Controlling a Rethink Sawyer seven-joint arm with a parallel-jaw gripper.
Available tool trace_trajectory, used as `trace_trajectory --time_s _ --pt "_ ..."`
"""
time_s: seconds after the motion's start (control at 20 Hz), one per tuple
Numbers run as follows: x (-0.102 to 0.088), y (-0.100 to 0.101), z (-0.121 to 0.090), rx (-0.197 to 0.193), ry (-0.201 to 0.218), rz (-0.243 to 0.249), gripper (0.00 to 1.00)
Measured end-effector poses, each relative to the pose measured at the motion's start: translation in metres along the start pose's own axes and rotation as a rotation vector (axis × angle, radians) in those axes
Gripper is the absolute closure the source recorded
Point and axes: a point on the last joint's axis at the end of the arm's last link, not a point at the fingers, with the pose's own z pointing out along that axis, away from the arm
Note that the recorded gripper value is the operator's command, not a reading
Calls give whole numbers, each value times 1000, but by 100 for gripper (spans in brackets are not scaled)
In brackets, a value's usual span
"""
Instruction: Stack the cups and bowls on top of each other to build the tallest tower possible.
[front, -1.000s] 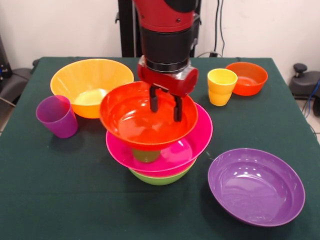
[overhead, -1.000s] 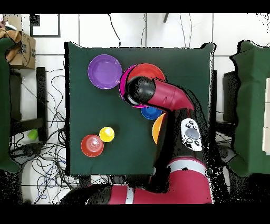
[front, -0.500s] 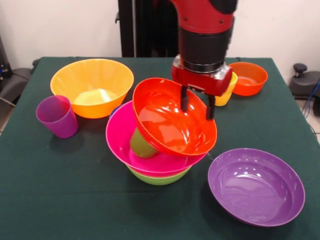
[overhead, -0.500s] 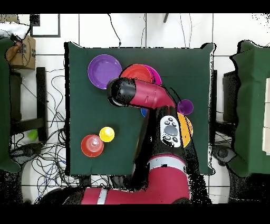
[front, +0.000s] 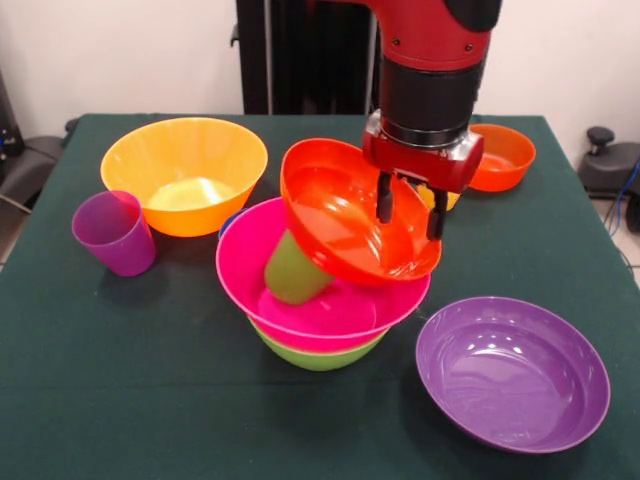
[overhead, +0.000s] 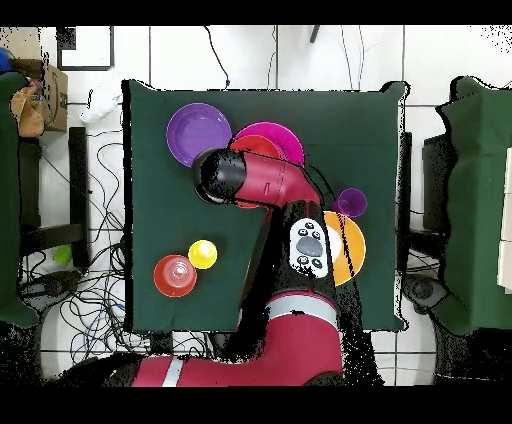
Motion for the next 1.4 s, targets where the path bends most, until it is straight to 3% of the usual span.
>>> trace_trajectory --time_s 0.55,0.85,1.4 --pt "-13 -15 -14 12 -29 20 0" --pt "-28 -28 -33 4 -45 47 0" --pt "-71 -86 -53 -5 -74 151 0"
